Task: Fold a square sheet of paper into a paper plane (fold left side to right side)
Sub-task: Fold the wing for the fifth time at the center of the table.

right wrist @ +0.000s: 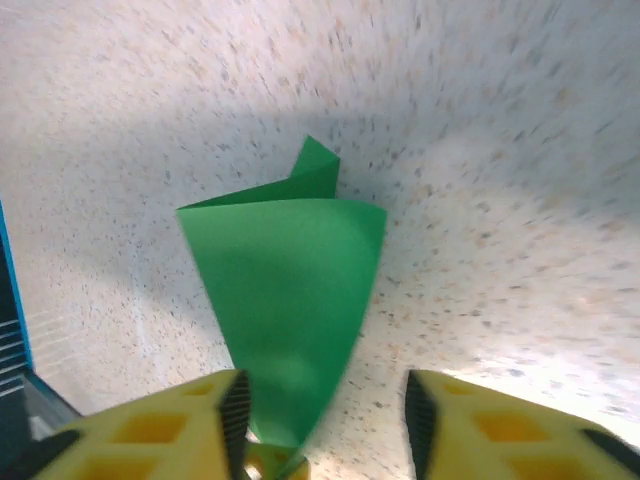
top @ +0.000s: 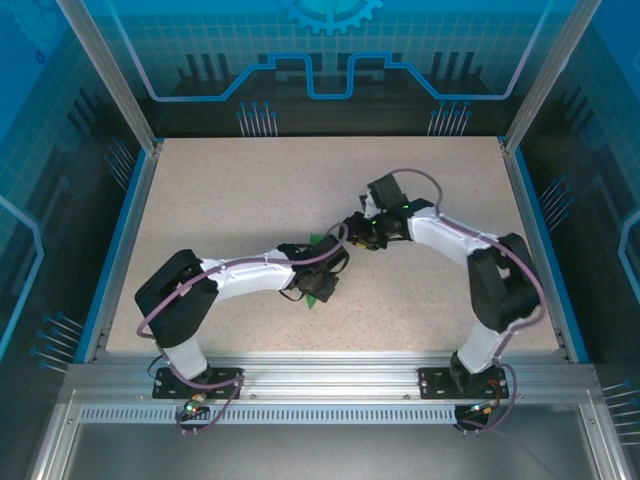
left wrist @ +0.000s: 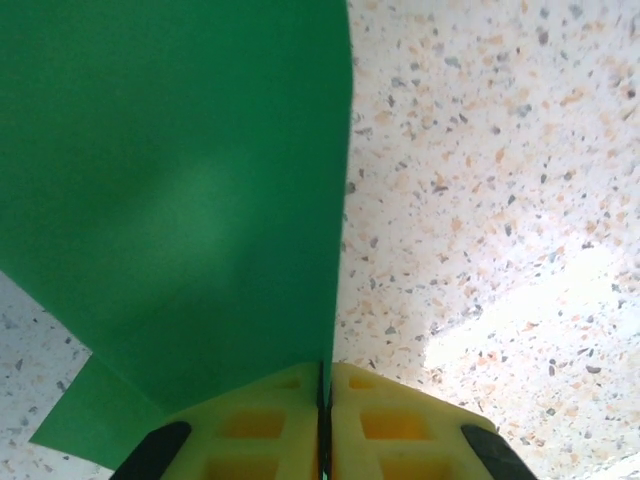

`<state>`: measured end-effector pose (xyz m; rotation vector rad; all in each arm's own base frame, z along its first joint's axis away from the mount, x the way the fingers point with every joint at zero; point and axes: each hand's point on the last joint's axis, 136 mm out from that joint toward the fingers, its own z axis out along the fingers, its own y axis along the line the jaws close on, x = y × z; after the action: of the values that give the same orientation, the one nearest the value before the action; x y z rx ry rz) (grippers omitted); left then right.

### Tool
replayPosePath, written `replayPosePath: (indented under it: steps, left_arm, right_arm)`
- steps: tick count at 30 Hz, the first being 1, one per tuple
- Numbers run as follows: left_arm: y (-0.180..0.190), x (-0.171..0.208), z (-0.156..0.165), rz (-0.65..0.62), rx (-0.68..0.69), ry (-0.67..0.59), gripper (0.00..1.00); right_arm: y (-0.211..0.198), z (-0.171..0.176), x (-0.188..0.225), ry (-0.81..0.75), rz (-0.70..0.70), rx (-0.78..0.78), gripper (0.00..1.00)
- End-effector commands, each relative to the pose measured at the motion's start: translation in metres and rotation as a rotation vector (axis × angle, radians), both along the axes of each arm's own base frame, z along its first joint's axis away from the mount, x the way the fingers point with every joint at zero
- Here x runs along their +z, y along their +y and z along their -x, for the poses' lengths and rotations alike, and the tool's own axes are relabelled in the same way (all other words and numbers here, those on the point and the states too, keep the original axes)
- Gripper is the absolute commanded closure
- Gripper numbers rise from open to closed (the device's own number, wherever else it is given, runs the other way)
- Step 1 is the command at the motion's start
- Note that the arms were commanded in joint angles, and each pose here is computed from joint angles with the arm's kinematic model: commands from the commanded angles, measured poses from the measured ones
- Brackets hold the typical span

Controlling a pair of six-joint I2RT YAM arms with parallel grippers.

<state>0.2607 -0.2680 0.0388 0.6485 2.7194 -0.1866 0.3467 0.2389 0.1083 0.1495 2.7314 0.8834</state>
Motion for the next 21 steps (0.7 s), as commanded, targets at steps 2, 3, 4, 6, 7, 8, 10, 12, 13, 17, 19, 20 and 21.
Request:
replayPosePath:
  steps: [2,3,4,6,7,8,10,12,13,17,19,20,21]
  left_arm:
    - [-0.007,0.019,-0.002,0.205,0.040,0.059,0.90]
    - [-0.007,0.021,-0.004,0.245,0.050,0.074,0.90]
    - [-0.007,0.023,-0.005,0.281,0.057,0.088,0.90]
    - [-0.010,0.025,-0.007,0.364,0.067,0.122,0.89]
    - [-0.010,0.026,-0.008,0.396,0.074,0.139,0.89]
    - [-0.012,0.026,-0.009,0.431,0.076,0.158,0.89]
    - [-0.014,0.025,-0.011,0.475,0.079,0.188,0.89]
    - [-0.016,0.023,-0.013,0.510,0.089,0.216,0.89]
    - [-0.016,0.021,-0.014,0.525,0.095,0.225,0.89]
    - [-0.017,0.018,-0.017,0.574,0.111,0.255,0.88]
    - [-0.017,0.018,-0.018,0.595,0.120,0.265,0.88]
    - [-0.017,0.017,-0.018,0.604,0.123,0.271,0.88]
    - [-0.017,0.017,-0.019,0.615,0.126,0.277,0.88]
  right_arm:
    - [-0.044,0.001,0.015,-0.106,0.081,-0.061,0.43]
    - [-0.048,0.004,0.017,-0.121,0.089,-0.060,0.42]
    - [-0.052,0.007,0.016,-0.131,0.096,-0.057,0.40]
    - [-0.057,0.013,0.015,-0.144,0.103,-0.046,0.38]
    - [-0.057,0.015,0.013,-0.150,0.102,-0.041,0.38]
    - [-0.056,0.017,0.011,-0.152,0.092,-0.029,0.38]
    - [-0.053,0.022,0.004,-0.148,0.069,-0.012,0.38]
    - [-0.047,0.026,-0.004,-0.139,0.036,0.008,0.38]
    - [-0.046,0.030,-0.010,-0.128,0.027,0.009,0.38]
    - [-0.038,0.039,-0.025,-0.125,-0.022,0.020,0.38]
    - [-0.034,0.041,-0.029,-0.131,-0.036,0.029,0.38]
    - [-0.032,0.043,-0.032,-0.135,-0.037,0.031,0.38]
    - [-0.030,0.044,-0.034,-0.138,-0.043,0.033,0.38]
